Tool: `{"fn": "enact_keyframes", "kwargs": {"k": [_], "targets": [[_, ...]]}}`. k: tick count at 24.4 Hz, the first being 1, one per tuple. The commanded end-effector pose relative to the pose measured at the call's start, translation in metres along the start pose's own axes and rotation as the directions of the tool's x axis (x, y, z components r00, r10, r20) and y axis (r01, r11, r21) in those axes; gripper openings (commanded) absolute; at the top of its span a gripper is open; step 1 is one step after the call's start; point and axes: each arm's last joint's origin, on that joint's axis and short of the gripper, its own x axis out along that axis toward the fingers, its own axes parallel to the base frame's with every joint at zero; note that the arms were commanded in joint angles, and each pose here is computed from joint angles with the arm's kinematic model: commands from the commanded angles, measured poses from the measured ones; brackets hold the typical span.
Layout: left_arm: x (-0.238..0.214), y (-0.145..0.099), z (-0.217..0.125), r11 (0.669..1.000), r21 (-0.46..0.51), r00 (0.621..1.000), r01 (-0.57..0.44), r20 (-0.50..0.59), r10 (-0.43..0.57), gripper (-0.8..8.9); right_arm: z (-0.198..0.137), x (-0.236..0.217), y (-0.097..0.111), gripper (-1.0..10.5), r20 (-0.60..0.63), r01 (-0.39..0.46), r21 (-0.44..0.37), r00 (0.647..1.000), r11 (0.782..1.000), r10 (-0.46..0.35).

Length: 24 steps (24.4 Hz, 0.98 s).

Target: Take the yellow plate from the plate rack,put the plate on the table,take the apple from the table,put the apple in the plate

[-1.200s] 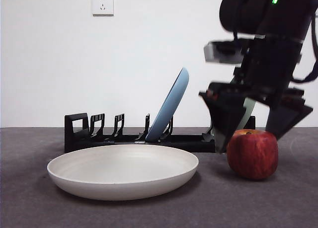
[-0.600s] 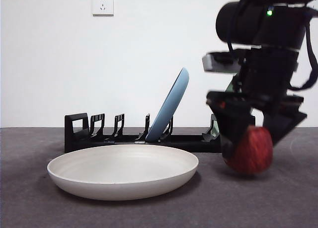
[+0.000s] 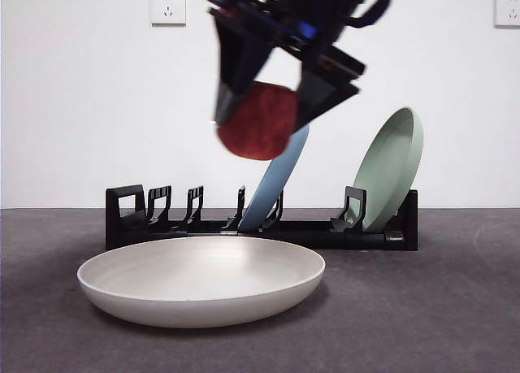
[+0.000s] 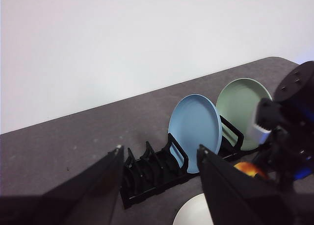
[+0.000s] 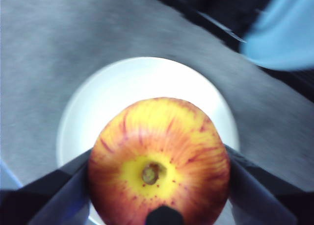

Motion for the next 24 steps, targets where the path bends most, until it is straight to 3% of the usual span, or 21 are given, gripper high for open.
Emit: {"fn": "enact_keyframes", "kwargs": {"k": [1, 9, 13, 15, 20, 24], "targets": [[0.000, 0.000, -0.001, 1.000, -0.007, 1.000, -0.004, 0.001, 0.004, 2.51, 0.003, 0.018, 0.006, -0.1, -0.035, -0.010, -0.007, 0.999, 1.000, 0.009], [0.000, 0.001, -0.003, 1.000, 0.009, 1.000, -0.007, -0.017, 0.007, 2.51, -0.011, 0.093, 0.019, -0.1, -0.221, -0.024, -0.036, 0.975, 0.999, 0.016], [0.000, 0.001, -0.005, 1.000, 0.022, 0.999, -0.008, -0.032, 0.009, 2.51, -0.018, 0.108, 0.018, 0.0, -0.262, -0.001, -0.054, 0.965, 0.999, -0.013], [0.000, 0.001, -0.005, 1.000, 0.027, 0.999, -0.009, -0.038, 0.010, 2.51, -0.018, 0.108, 0.018, 0.7, -0.262, -0.003, -0.054, 0.965, 0.999, -0.011], [0.000, 0.001, -0.007, 0.999, 0.035, 0.999, -0.010, -0.048, 0.011, 2.51, -0.019, 0.108, 0.019, 4.1, -0.265, -0.001, -0.055, 0.964, 0.998, -0.013], [0.000, 0.001, -0.007, 0.999, 0.040, 0.999, -0.010, -0.053, 0.012, 2.51, -0.019, 0.108, 0.021, 4.9, -0.265, -0.007, -0.057, 0.964, 0.998, -0.009]]}}
